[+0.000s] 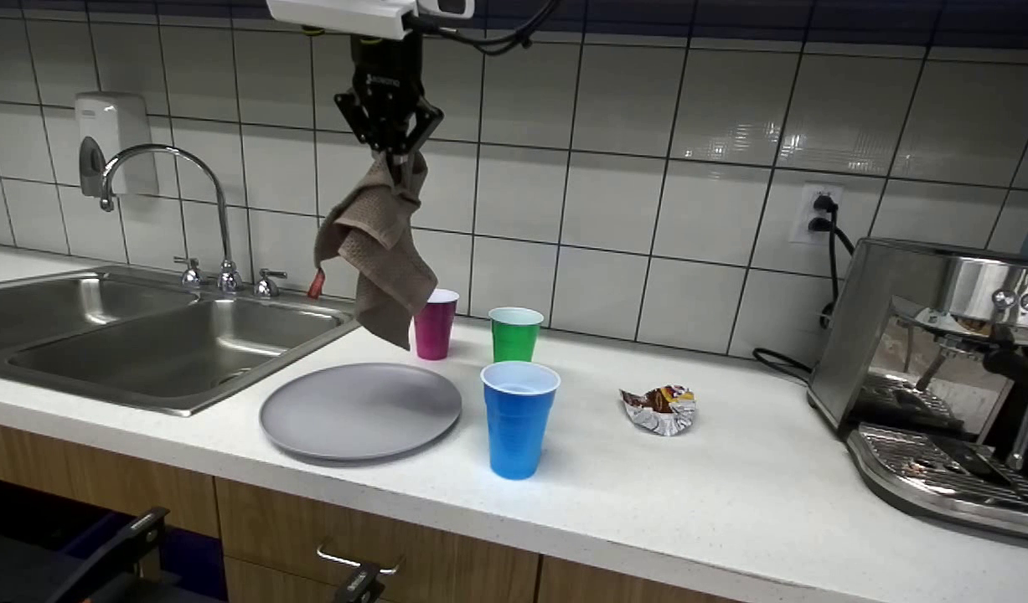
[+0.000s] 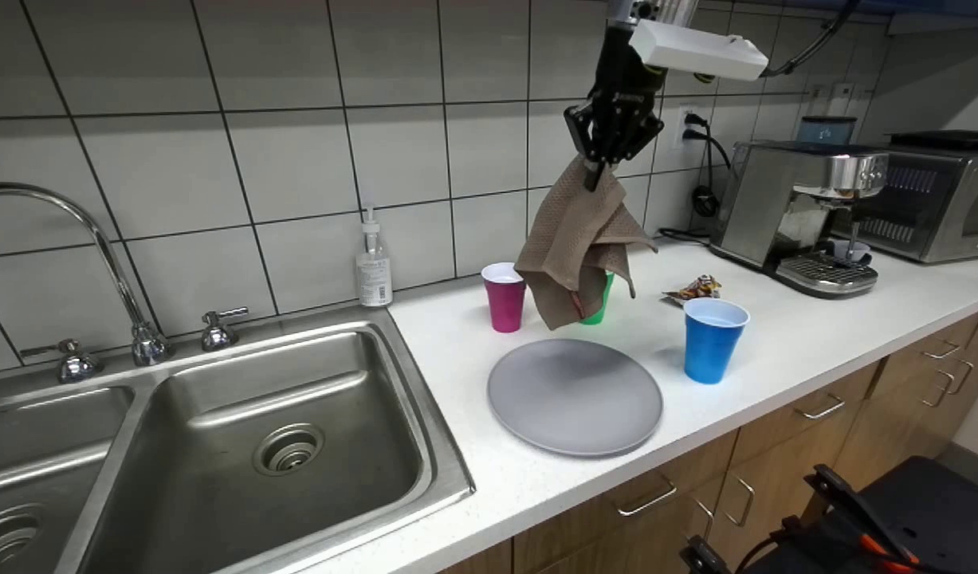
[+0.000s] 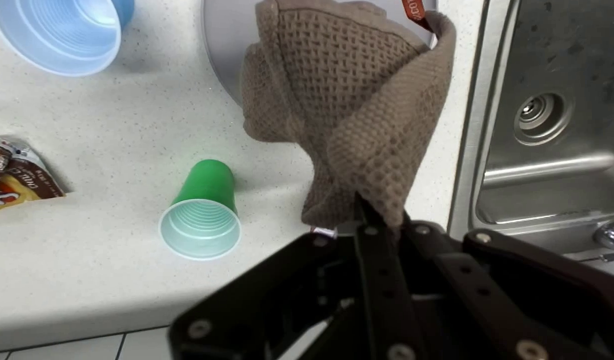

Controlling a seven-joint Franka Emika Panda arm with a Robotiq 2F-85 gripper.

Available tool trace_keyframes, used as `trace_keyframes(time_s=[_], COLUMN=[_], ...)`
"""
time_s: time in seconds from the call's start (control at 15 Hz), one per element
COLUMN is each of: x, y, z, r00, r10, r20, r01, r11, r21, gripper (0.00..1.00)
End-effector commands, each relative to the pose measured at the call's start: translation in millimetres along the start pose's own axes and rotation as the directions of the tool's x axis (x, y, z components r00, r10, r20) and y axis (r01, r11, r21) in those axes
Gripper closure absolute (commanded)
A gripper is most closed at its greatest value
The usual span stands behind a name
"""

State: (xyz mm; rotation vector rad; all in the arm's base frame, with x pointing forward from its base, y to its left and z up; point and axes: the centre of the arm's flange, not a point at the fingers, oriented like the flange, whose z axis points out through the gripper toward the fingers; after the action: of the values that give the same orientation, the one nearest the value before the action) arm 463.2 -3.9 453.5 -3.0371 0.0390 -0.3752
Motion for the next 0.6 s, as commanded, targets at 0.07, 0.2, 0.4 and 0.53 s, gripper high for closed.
trace_keyframes(time_s=[0.07,0.2,0.4,0.53], x=[-11,-12,-14,-14], y=[18,26,39,50], z=[-26,-32,-39,-44], r00=[1.0,0.999,0.998,0.996], r10=[0.003,0.011,0.029,0.048], r20=[-0.029,-0.044,-0.062,-0.072], r01=[-0.003,-0.011,-0.029,-0.048], r11=[1.0,1.0,1.0,0.999], r21=[0.018,0.011,0.004,0.001], gripper=[0.99,0.99,0.99,0.99])
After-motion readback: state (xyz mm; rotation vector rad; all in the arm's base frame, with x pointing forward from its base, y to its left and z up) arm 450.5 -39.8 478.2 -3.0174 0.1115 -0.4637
